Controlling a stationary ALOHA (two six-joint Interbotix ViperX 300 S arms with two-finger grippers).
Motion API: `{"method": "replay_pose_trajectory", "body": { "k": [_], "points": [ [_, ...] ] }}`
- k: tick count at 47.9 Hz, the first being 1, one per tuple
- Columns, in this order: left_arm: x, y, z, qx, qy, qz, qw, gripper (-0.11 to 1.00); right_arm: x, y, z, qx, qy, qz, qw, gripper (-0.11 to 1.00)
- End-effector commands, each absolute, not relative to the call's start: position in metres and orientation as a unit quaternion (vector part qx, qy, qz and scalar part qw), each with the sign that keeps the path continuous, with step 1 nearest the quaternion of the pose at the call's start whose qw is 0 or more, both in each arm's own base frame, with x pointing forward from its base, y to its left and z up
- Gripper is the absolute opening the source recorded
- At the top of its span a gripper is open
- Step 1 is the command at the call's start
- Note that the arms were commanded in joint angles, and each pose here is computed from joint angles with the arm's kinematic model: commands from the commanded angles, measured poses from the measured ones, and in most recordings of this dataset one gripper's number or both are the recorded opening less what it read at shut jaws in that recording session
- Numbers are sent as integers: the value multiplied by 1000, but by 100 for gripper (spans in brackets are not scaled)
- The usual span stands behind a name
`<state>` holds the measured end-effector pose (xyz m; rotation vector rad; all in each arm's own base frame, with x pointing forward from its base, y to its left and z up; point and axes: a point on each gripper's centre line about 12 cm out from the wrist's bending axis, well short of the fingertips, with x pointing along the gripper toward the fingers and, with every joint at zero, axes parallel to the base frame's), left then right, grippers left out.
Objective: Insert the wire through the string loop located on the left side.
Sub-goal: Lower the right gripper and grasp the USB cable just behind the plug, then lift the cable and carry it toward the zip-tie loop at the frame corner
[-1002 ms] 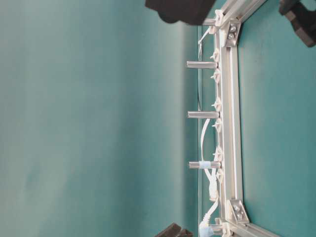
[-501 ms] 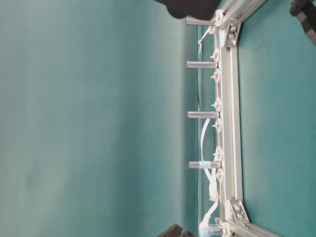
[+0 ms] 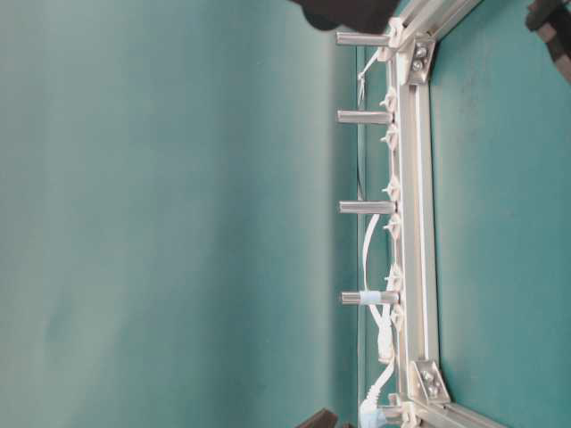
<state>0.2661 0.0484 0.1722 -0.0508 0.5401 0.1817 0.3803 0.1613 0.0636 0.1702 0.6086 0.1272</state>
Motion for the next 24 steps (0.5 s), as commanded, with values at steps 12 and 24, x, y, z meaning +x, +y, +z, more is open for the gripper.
{"method": "replay_pose_trajectory", "body": {
  "k": [12, 24],
  "points": [
    [262, 47, 179, -26, 258, 89, 962, 83, 382, 164, 95, 99, 289, 75, 949, 7],
    [258, 46, 178, -27, 261, 89, 961, 83, 382, 162, 115, 107, 282, 81, 950, 7]
  ]
}}
